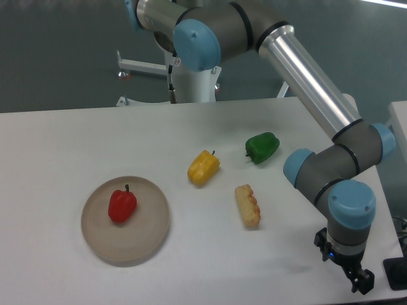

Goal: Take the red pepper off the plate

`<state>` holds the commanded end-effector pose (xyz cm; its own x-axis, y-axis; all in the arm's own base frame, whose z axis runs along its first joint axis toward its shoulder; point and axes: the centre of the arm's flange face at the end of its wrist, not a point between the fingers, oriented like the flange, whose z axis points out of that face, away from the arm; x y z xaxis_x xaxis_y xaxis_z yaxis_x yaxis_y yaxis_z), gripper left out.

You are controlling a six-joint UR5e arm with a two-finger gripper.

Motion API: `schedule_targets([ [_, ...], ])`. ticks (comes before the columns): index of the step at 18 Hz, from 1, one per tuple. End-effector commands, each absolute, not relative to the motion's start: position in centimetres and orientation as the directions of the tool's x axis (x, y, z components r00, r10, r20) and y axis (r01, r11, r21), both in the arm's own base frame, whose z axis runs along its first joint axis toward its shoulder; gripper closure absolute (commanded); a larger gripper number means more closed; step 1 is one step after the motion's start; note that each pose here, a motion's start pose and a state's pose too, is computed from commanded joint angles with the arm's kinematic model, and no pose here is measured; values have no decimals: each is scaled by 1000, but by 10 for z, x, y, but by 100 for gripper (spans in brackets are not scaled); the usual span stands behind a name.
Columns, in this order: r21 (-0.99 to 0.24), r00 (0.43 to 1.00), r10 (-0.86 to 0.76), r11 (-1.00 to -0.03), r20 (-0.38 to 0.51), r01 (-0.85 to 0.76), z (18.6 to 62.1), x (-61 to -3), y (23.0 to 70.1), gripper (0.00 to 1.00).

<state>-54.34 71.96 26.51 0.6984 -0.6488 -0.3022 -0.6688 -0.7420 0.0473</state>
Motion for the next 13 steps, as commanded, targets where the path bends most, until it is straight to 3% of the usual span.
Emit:
schedule_targets([
  [13, 41, 695, -657, -735, -294, -677, 268, -525, 729, 0],
])
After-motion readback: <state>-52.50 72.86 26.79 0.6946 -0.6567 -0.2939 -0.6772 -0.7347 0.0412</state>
